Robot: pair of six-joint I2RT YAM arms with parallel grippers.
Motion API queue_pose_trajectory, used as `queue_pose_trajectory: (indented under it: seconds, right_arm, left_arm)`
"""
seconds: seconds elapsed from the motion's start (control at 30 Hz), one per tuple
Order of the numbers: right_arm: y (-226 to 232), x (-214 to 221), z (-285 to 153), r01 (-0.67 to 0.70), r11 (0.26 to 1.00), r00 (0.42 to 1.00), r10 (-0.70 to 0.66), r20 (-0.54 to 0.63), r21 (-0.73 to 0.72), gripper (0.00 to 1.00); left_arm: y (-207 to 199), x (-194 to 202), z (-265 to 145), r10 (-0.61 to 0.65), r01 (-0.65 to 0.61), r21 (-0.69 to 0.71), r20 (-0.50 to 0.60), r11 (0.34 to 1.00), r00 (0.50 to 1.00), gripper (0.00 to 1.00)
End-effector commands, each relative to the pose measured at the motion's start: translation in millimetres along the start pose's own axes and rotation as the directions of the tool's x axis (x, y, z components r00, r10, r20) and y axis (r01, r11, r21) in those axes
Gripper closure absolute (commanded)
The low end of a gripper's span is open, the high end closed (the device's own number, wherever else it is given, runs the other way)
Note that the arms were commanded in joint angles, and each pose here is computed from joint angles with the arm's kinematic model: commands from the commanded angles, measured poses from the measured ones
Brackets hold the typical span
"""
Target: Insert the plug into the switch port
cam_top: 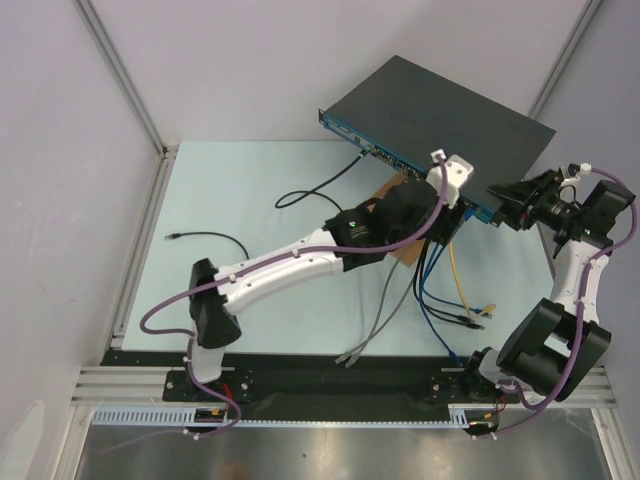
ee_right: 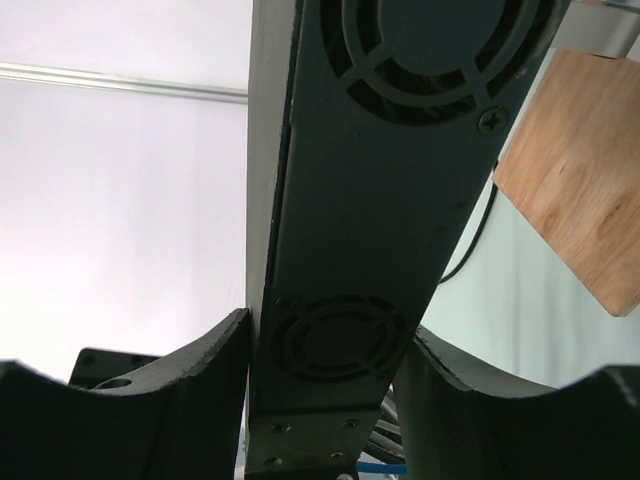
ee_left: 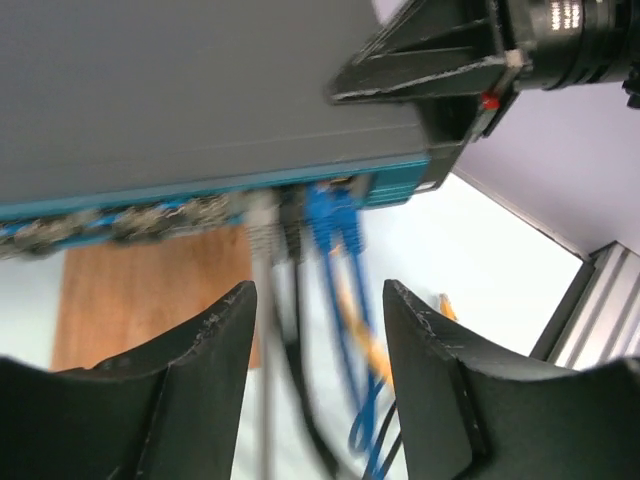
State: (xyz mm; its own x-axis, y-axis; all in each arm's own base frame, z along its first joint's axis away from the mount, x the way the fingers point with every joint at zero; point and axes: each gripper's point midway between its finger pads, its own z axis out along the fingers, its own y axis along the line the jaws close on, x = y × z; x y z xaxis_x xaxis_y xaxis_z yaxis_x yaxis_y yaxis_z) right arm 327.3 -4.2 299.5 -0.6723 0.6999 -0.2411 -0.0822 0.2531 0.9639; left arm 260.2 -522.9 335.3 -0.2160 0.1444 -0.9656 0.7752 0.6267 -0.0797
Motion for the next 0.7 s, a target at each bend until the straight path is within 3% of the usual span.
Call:
queue_pose_trajectory:
  seconds: [0.0,0.1,0.13,0.2,0.23,0.43,0.5,0.57,0.63,0.67]
  right_arm:
    - [21,-23,7,0.227,0.974,0.973,-0.227,0.046,-0.001,0.79]
    - [23,-26,4,0.252,0.968,0.967,-0.252,0.04,0.01,0.49]
    - [22,-29,2,0.259,0.966,0.965,-0.26,0.044,0.02,0.31]
    - [21,-31,-2,0.291,0.956,0.955,-0.293,0.04,0.048,0.17]
    - [17,-35,-4,0.293,0.954,0.954,-0.296,0.046,0.067,0.04]
    - [13,-49,-20,0.343,0.927,0.934,-0.354,0.053,0.155,0.0]
    - [5,-55,-28,0.323,0.923,0.938,-0.342,0.06,0.211,0.0]
    - [10,-65,-35,0.403,0.878,0.901,-0.43,0.054,0.258,0.0]
    - [2,-69,-42,0.398,0.854,0.9,-0.434,0.04,0.335,0.0]
    - [8,-74,-46,0.457,0.816,0.868,-0.497,0.025,0.354,0.0]
  left_arm:
    - [32,-61,-52,-0.085,0.086,-0.006,0.139,0.996,0.987,0.41]
    - [71,-80,-75,-0.14,0.15,-0.039,0.197,0.988,0.97,0.41]
    - [85,-82,-78,-0.144,0.16,-0.068,0.201,0.985,0.969,0.4]
    - [129,-82,-87,-0.157,0.19,-0.161,0.196,0.969,0.968,0.39]
    - [165,-71,-91,-0.163,0.206,-0.249,0.182,0.946,0.97,0.37]
    - [281,-38,-148,-0.169,0.24,-0.493,0.184,0.836,0.968,0.36]
    - [332,-7,-173,-0.195,0.245,-0.588,0.148,0.771,0.969,0.36]
    - [385,31,-202,-0.228,0.242,-0.686,0.113,0.686,0.967,0.37]
    - [420,62,-221,-0.265,0.227,-0.732,0.065,0.642,0.962,0.37]
    - [450,87,-249,-0.332,0.243,-0.783,0.05,0.572,0.942,0.36]
